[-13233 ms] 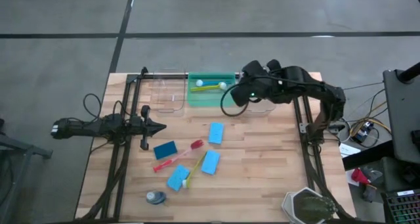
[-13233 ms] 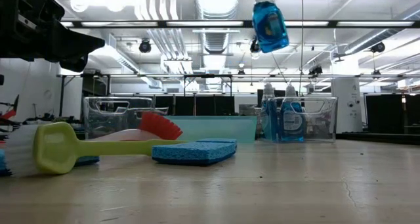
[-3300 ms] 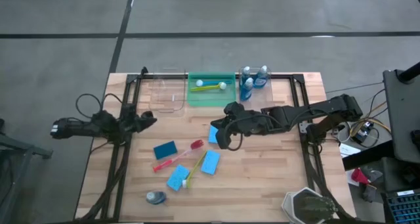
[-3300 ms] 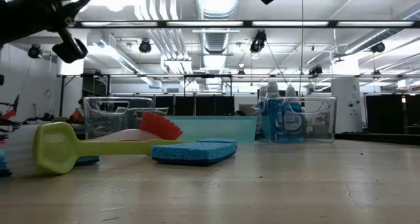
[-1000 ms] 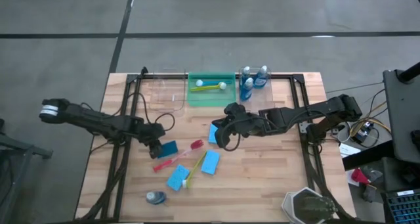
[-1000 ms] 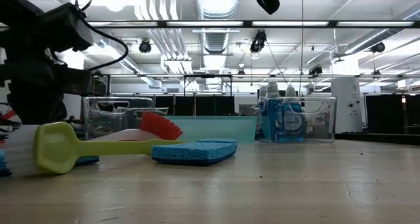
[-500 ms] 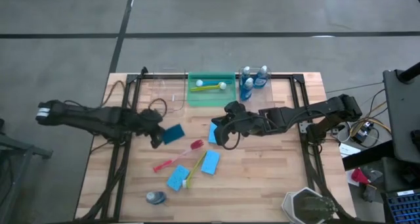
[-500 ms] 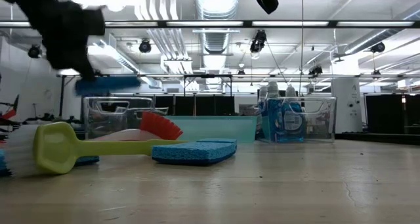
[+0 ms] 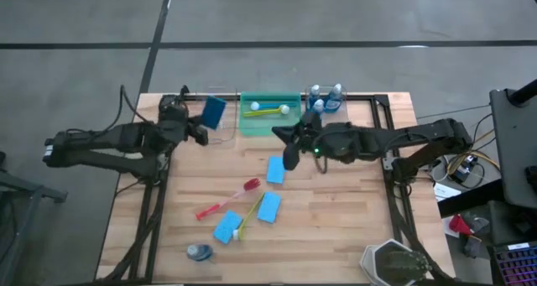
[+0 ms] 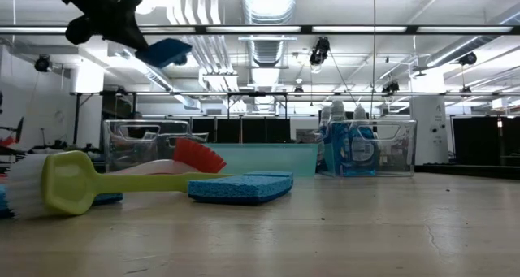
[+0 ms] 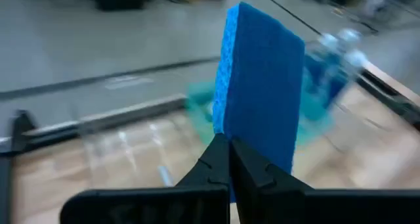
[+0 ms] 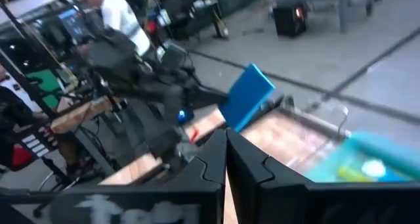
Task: Pick & Place Kitchen Sink Supplies
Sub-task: Put the blue sponge wipe into the left transparent bin
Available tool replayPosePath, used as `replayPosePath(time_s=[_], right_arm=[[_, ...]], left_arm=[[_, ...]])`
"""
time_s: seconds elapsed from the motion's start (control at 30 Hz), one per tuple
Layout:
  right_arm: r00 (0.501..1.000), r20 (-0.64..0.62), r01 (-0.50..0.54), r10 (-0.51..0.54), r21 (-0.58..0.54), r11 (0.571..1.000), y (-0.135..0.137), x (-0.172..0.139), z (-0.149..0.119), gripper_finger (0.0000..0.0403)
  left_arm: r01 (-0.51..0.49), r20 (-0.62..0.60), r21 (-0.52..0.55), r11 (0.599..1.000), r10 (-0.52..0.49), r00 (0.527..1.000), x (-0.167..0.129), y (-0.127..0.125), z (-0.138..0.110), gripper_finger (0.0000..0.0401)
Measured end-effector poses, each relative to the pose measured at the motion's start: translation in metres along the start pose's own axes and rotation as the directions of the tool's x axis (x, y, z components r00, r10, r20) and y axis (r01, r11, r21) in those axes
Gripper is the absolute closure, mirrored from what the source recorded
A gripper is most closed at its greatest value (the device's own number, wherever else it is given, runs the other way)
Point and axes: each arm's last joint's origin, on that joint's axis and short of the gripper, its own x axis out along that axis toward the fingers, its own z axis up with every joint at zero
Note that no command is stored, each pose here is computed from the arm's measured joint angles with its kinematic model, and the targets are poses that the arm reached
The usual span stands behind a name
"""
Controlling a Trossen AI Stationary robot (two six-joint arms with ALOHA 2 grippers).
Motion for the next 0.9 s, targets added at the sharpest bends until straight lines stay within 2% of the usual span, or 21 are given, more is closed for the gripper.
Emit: replayPosePath(time_s=[0.13,0.27,0.47,0.73,0.9], right_arm=[[0.998,0.064,-0.021,0.024,-0.048,0.999,-0.003,-0.013,0.018,0.0394],[0.992,0.119,-0.032,0.046,-0.114,0.993,-0.006,-0.029,0.035,0.0394],[0.983,0.163,-0.046,0.078,-0.192,0.980,-0.011,-0.052,0.053,0.0394],[0.980,0.178,-0.037,0.088,-0.272,0.962,-0.018,-0.071,0.065,0.0394],[0.986,0.150,-0.025,0.076,-0.315,0.949,-0.021,-0.075,0.064,0.0394]], left_arm=[[-0.055,0.015,-0.114,0.992,0.057,0.998,0.012,0.005,0.000,0.0401],[-0.124,-0.031,-0.229,0.965,0.120,0.992,0.028,0.011,-0.008,0.0401],[-0.194,-0.124,-0.437,0.878,0.155,0.980,0.059,0.022,-0.021,0.0401],[-0.263,-0.241,-0.526,0.809,0.154,0.958,0.094,0.034,-0.020,0.0401],[-0.323,-0.320,-0.535,0.781,0.166,0.933,0.114,0.045,-0.019,0.0401]])
